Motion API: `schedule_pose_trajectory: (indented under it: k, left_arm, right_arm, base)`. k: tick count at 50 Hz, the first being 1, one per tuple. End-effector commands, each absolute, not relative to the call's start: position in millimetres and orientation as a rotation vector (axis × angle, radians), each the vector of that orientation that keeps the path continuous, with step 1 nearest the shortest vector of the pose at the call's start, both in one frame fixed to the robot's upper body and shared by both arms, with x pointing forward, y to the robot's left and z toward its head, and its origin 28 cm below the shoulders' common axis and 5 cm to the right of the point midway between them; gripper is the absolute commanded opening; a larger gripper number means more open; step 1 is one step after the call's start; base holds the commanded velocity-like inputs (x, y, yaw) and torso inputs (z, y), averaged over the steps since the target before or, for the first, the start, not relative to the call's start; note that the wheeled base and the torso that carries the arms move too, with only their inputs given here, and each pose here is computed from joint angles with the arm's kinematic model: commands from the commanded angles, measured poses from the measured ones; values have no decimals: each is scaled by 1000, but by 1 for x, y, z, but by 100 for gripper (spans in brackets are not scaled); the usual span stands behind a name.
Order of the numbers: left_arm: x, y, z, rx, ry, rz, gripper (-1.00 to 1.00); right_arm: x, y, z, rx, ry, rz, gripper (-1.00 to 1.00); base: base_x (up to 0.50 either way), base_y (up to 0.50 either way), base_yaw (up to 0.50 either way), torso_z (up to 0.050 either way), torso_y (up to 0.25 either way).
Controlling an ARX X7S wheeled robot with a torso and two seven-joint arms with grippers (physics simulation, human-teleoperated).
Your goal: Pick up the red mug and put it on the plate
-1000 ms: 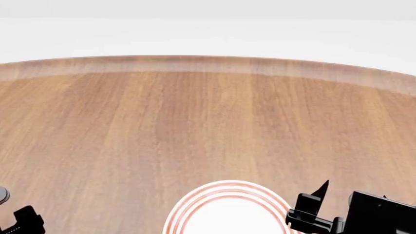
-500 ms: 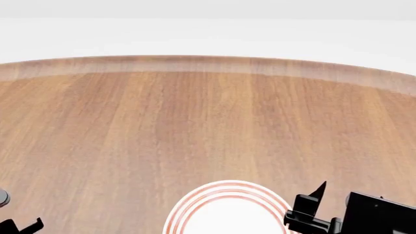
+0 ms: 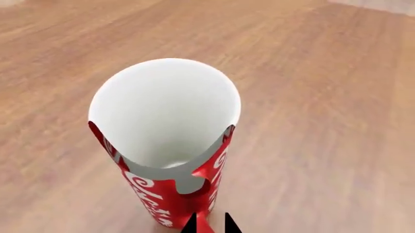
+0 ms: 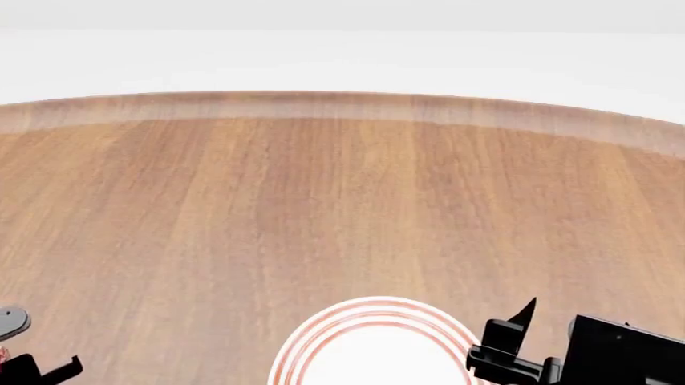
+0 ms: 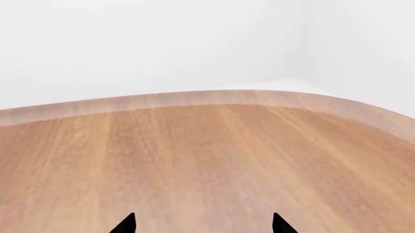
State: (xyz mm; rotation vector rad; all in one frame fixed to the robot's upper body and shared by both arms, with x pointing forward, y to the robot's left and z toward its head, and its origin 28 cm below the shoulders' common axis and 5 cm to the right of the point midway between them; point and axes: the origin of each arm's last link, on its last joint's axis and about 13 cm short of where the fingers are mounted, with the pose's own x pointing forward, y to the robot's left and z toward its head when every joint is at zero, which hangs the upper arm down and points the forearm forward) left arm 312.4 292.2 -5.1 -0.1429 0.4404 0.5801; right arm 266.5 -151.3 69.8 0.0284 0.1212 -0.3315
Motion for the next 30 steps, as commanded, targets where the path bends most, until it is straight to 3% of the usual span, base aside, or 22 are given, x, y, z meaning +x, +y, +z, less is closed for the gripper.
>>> schedule_pose_trajectory:
  k: [1,30]
  left_arm:
    - [313,277,11,-71,379,419,-100]
    - [312,210,55,104,280,-61,-100]
  right_arm:
    - [266,-151,70,40,113,-330,100]
    - [267,-150,72,42,111,-325,100]
  base:
    - [0,0,0,0,0]
    - [0,0,0,0,0]
